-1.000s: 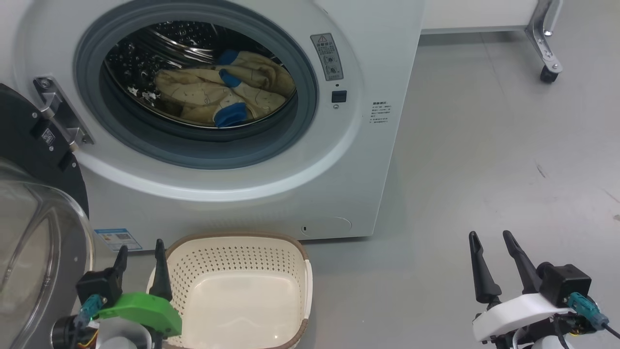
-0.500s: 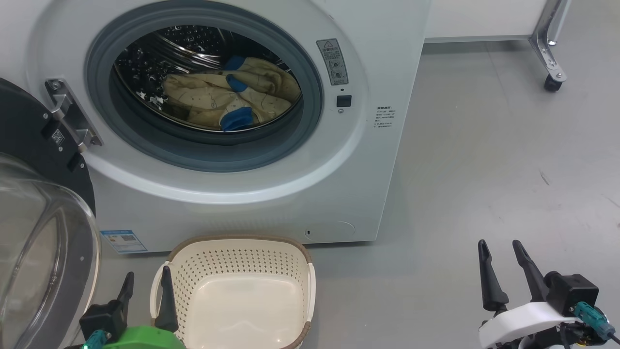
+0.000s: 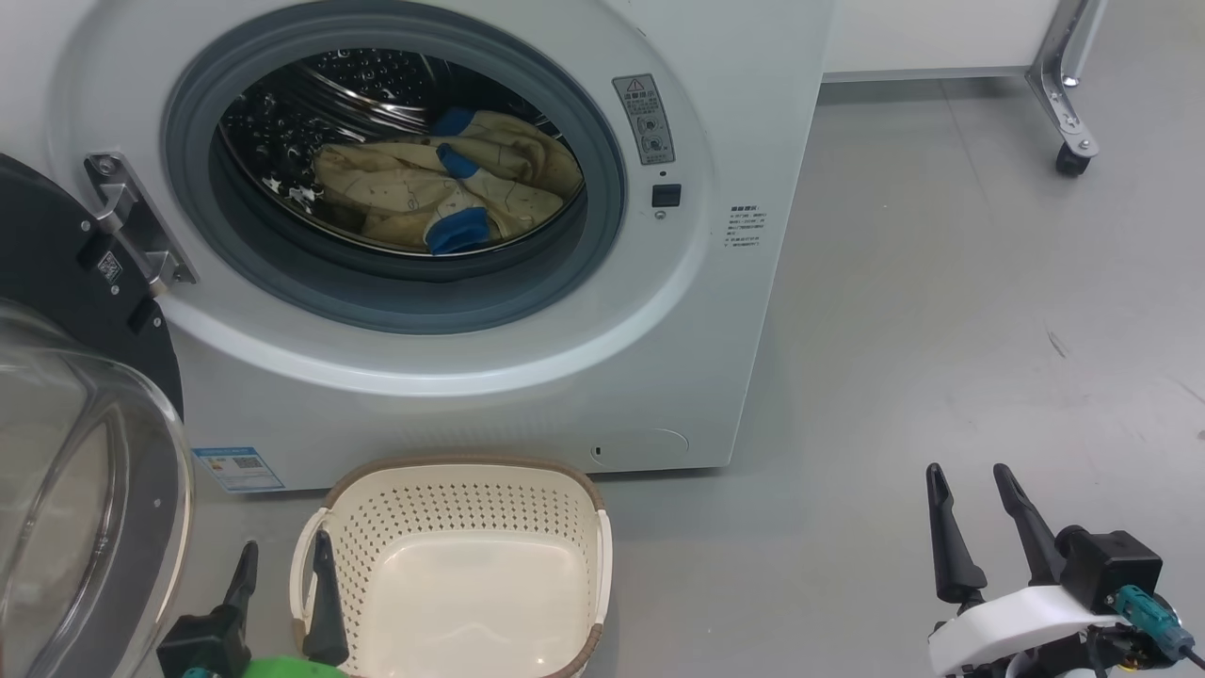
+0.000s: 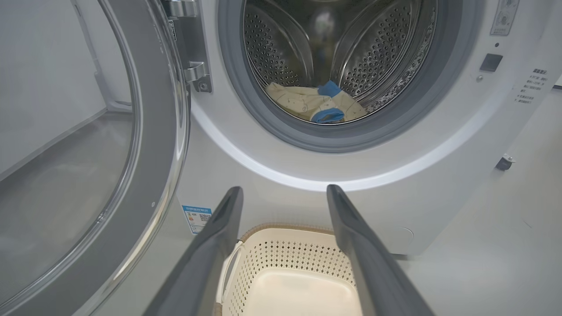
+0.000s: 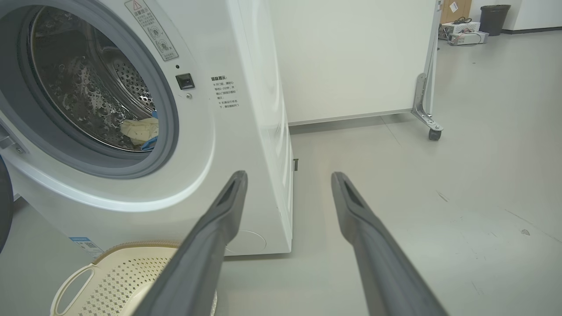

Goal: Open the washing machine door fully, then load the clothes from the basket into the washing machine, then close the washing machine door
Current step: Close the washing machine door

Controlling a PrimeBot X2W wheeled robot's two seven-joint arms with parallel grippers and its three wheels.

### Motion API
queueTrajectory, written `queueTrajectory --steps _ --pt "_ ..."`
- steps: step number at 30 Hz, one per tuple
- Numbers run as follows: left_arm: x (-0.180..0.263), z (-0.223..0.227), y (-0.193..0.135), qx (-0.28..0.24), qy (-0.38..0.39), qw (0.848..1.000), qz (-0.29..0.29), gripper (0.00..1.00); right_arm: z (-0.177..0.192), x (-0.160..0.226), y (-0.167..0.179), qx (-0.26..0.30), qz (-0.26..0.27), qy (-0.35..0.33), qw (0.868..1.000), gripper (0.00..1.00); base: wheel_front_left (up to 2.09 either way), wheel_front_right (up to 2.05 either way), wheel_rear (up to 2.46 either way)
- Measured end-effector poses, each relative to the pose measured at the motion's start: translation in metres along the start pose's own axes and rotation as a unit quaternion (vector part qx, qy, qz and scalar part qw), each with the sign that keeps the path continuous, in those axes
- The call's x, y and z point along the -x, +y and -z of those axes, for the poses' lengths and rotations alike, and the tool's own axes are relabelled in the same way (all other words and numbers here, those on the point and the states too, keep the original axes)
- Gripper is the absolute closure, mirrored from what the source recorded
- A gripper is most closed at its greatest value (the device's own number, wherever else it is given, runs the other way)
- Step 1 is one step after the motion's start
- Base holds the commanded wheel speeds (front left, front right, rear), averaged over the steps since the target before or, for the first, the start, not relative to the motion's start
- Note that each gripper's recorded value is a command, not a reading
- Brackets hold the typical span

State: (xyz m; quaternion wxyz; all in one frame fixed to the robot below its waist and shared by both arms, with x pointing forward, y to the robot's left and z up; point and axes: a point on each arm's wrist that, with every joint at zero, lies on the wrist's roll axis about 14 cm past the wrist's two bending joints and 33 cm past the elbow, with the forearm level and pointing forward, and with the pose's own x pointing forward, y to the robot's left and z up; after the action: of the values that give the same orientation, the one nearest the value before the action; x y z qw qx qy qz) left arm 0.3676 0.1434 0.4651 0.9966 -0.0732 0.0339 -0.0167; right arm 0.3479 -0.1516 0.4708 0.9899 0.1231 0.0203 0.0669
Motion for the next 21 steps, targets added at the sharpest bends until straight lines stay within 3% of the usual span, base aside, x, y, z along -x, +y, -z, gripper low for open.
queueTrajectory --steps 21 --pt "0.0071 0.0013 -0.0026 0.001 0.001 1.0 0.0 0.0 -0.0019 -0.0005 0.0015 0.0 -0.002 -0.003 1.0 0.0 -0.72 0.72 0.0"
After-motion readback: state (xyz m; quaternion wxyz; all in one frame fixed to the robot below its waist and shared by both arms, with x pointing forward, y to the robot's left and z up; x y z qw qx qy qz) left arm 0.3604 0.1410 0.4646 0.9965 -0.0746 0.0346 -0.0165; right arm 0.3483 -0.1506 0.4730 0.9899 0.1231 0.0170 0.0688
